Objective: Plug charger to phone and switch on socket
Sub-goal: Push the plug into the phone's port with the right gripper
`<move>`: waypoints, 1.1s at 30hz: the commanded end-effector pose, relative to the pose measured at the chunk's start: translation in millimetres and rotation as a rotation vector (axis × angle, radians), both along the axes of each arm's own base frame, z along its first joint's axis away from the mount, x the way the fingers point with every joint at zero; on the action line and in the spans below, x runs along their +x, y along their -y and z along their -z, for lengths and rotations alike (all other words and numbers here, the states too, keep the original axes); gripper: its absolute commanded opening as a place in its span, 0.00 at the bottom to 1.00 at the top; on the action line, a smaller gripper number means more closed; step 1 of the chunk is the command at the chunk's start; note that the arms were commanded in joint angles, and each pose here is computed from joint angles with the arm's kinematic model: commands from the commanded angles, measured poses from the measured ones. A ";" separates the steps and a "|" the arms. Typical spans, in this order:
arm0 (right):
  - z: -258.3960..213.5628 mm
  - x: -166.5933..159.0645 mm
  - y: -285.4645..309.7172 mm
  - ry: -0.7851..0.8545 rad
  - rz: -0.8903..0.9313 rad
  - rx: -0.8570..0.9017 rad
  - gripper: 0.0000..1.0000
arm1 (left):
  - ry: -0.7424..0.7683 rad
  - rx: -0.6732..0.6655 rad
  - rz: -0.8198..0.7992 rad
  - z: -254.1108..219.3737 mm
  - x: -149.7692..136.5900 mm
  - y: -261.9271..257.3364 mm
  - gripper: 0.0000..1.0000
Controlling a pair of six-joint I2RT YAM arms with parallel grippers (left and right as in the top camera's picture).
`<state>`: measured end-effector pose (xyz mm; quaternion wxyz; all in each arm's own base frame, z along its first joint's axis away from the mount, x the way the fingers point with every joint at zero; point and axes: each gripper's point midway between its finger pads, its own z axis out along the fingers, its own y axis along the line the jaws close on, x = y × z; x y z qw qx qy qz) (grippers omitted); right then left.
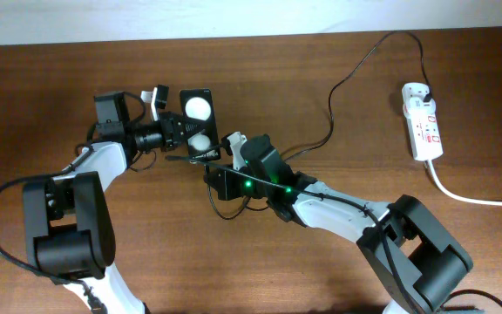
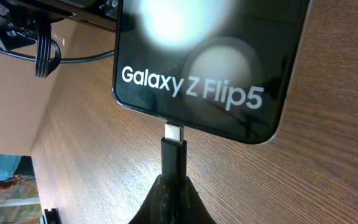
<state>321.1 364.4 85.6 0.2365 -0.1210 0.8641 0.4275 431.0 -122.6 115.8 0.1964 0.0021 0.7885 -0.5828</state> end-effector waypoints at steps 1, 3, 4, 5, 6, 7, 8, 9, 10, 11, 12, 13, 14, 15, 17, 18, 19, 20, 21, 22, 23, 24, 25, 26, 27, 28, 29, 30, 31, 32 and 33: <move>-3.2 5.6 3.9 0.025 0.028 -0.006 0.04 | 0.000 -0.025 0.023 -4.6 -4.3 1.9 0.00; -3.1 6.0 4.1 0.026 0.030 -0.007 0.04 | -0.026 -0.034 0.016 -4.7 -4.3 2.0 0.00; -3.2 6.1 4.1 0.026 0.031 -0.007 0.04 | -0.046 -0.040 0.011 -4.7 -4.3 2.0 0.00; -3.2 6.1 4.1 0.026 0.030 -0.007 0.04 | -0.048 -0.041 0.011 -4.7 -4.2 1.9 0.00; -3.2 6.1 4.1 0.026 0.030 -0.007 0.04 | -0.048 -0.041 0.011 -4.6 -4.2 1.9 0.00; -3.2 6.1 4.1 0.026 0.031 -0.007 0.04 | -0.048 -0.041 0.011 -4.7 -4.2 1.9 0.00; -3.2 6.1 4.1 0.026 0.031 -0.007 0.04 | -0.048 -0.041 0.011 -4.8 -4.3 2.0 0.00; -3.1 6.2 4.2 0.026 0.031 -0.008 0.04 | -0.048 -0.041 0.011 -4.7 -4.3 2.0 0.00; -3.0 6.7 4.4 0.028 0.034 -0.009 0.04 | -0.048 -0.041 0.011 -4.8 -4.3 2.0 0.00; -3.0 6.7 4.5 0.028 0.034 -0.009 0.04 | -0.047 -0.041 0.011 -4.7 -4.2 1.9 0.00; -2.9 7.2 4.8 0.029 0.037 -0.011 0.04 | -0.047 -0.041 0.011 -4.7 -4.2 1.9 0.00; -2.9 7.3 4.8 0.029 0.037 -0.011 0.04 | -0.048 -0.041 0.011 -4.6 -4.3 2.0 0.00; -2.4 8.8 5.8 0.033 0.046 -0.016 0.04 | -0.047 -0.041 0.011 -4.8 -4.3 2.0 0.00; -2.1 10.2 6.7 0.036 0.055 -0.020 0.04 | -0.047 -0.041 0.011 -4.7 -4.3 2.0 0.00; -1.6 13.0 8.5 0.043 0.070 -0.027 0.04 | -0.046 -0.041 0.011 -4.8 -4.3 2.0 0.00; -1.5 13.8 9.1 0.045 0.075 -0.029 0.04 | -0.037 -0.041 0.017 -5.3 -4.8 2.2 0.00; -1.4 13.7 9.1 0.044 0.075 -0.029 0.04 | -0.029 -0.041 0.021 -5.7 -5.1 2.5 0.00; -1.4 13.7 9.1 0.044 0.075 -0.029 0.04 | -0.028 -0.044 0.024 -6.3 -5.5 2.7 0.00; -1.5 13.8 9.0 0.045 0.075 -0.029 0.04 | -0.021 -0.048 0.029 -7.4 -5.9 3.1 0.00; -1.6 14.0 9.2 0.045 0.075 -0.029 0.04 | -0.005 -0.048 0.037 -8.2 -6.6 3.4 0.00; -1.5 14.0 9.2 0.045 0.075 -0.029 0.04 | -0.002 -0.051 0.041 -8.9 -7.1 3.7 0.00; -1.5 14.5 9.6 0.045 0.077 -0.029 0.04 | -0.001 -0.054 0.044 -9.4 -7.5 3.9 0.00; -1.3 15.8 10.5 0.048 0.084 -0.032 0.04 | 0.001 -0.056 0.047 -9.9 -7.8 4.1 0.00; -1.2 17.0 11.6 0.049 0.089 -0.034 0.04 | 0.012 -0.061 0.056 -11.6 -8.6 4.7 0.00; -1.2 18.4 12.8 0.049 0.093 -0.034 0.04 | 0.022 -0.066 0.064 -13.0 -9.5 5.2 0.00; -1.9 20.2 14.0 0.051 0.097 -0.031 0.04 | 0.026 -0.067 0.065 -13.4 -9.3 5.2 0.00; -3.0 21.3 14.1 0.050 0.103 -0.025 0.04 | 0.025 -0.066 0.065 -13.3 -9.4 5.5 0.00; -4.1 22.1 13.8 0.049 0.107 -0.019 0.04 | 0.025 -0.066 0.065 -13.3 -9.4 5.5 0.00; -6.3 24.2 13.9 0.055 0.110 -0.012 0.04 | 0.025 -0.067 0.067 -13.4 -9.5 6.0 0.00; -9.4 27.0 13.7 0.061 0.116 -0.004 0.04 | 0.025 -0.067 0.069 -13.3 -9.9 7.1 0.00; -11.4 29.7 14.1 0.069 0.124 -0.003 0.04 | 0.025 -0.067 0.071 -13.4 -10.1 7.9 0.00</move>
